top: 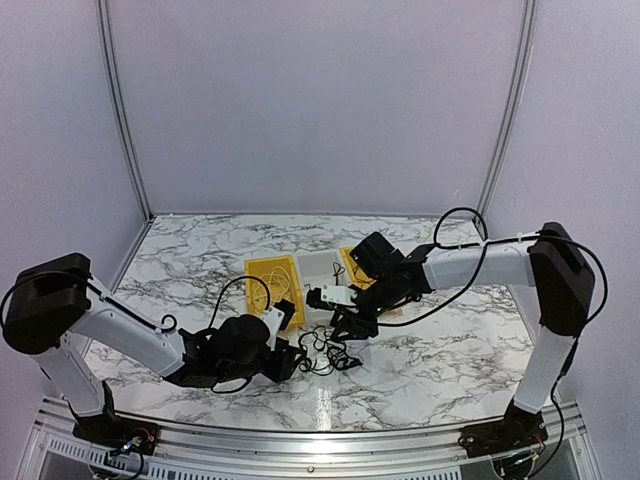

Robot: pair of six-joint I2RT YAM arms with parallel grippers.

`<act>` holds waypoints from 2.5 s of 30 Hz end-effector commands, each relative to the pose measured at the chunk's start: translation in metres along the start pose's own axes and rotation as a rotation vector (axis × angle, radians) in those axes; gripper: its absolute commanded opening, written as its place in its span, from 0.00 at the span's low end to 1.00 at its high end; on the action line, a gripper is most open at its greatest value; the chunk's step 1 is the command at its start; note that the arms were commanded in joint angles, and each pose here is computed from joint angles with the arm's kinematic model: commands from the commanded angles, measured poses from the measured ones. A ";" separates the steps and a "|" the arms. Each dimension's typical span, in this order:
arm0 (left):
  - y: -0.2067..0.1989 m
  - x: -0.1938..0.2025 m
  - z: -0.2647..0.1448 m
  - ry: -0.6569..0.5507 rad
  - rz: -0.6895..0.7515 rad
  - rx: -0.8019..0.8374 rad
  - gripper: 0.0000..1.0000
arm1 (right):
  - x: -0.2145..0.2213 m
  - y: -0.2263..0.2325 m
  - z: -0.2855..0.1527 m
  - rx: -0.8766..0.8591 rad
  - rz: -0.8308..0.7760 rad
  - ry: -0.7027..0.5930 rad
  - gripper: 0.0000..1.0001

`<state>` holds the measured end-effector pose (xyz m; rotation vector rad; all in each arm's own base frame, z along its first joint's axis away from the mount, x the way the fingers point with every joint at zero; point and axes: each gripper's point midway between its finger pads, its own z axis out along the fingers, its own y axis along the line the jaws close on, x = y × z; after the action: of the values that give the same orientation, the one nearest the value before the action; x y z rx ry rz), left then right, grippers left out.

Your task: Untangle the cables

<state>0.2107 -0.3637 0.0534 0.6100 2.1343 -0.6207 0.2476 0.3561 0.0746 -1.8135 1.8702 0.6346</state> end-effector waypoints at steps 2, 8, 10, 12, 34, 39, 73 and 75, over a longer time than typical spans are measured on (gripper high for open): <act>-0.008 -0.015 0.004 -0.036 -0.017 0.023 0.53 | -0.004 -0.007 0.003 0.036 -0.001 0.021 0.42; -0.003 -0.025 -0.004 -0.072 -0.013 0.001 0.53 | 0.009 -0.008 0.010 0.040 0.069 0.058 0.29; -0.003 -0.030 -0.008 -0.089 -0.012 -0.003 0.54 | 0.000 -0.008 0.004 0.046 0.080 0.026 0.17; -0.003 -0.036 -0.012 -0.106 -0.003 -0.005 0.54 | -0.013 -0.009 -0.005 0.052 0.089 -0.007 0.07; -0.038 -0.122 0.020 -0.386 0.022 0.045 0.48 | -0.166 0.056 -0.175 -0.165 -0.092 -0.450 0.00; -0.040 -0.087 0.033 -0.323 -0.070 0.122 0.37 | -0.189 0.029 -0.235 -0.130 -0.071 -0.592 0.00; -0.075 -0.130 -0.070 -0.496 0.151 0.187 0.61 | -0.204 0.004 -0.347 -0.057 -0.066 -0.837 0.00; -0.087 -0.145 -0.066 -0.502 0.219 0.184 0.61 | -0.206 0.008 -0.344 -0.071 -0.073 -0.833 0.00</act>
<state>0.1908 -0.4028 0.1976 0.5749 1.6356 -0.9085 0.2643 0.3030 0.4525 -1.2862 1.3147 1.1967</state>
